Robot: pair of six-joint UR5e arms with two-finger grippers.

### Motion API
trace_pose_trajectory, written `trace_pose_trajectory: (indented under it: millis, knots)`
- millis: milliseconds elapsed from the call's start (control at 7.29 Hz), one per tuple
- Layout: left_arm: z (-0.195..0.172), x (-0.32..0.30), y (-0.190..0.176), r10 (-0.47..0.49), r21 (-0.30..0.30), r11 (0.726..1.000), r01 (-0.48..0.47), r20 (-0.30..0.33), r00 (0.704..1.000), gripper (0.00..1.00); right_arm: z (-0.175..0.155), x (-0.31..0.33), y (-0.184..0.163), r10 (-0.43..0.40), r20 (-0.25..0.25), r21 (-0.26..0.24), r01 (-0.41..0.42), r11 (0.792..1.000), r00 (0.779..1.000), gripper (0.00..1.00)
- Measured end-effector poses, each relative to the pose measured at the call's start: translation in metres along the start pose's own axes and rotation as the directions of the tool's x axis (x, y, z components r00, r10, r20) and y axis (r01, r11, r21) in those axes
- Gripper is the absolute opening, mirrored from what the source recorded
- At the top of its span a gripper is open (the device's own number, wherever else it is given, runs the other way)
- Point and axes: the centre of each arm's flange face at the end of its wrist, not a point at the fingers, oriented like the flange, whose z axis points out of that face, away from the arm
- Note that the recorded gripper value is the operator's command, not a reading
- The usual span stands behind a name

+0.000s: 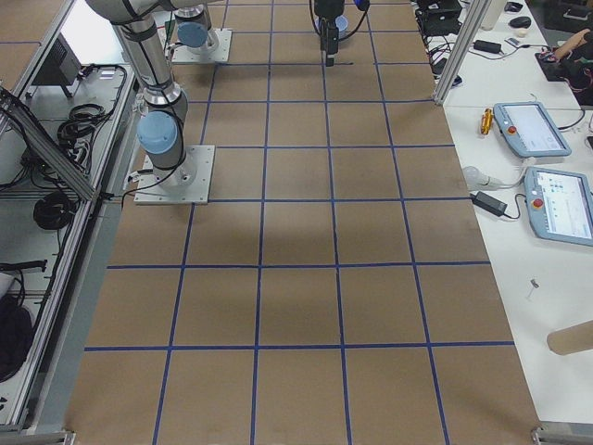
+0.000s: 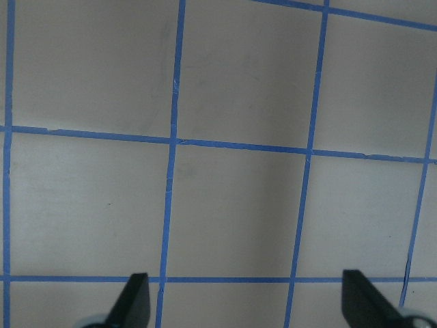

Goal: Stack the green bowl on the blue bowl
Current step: 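Move the left gripper past the blue bowl toward the green bowl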

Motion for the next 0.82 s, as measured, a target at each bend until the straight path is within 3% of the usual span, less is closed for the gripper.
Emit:
trace_pose_trajectory:
  millis: [412, 824]
  knots:
    - [0.044, -0.127, 0.022, 0.133, 0.007, 0.991, -0.133, -0.055, 0.99, 1.0, 0.0, 0.0, 0.0, 0.0, 0.0, 0.0, 0.0, 1.0, 1.0, 1.0]
    - [0.093, -0.231, 0.038, 0.341, 0.077, 0.939, -0.336, -0.061, 0.938, 1.0, 0.0, 0.0, 0.0, 0.0, 0.0, 0.0, 0.0, 1.0, 1.0, 1.0]
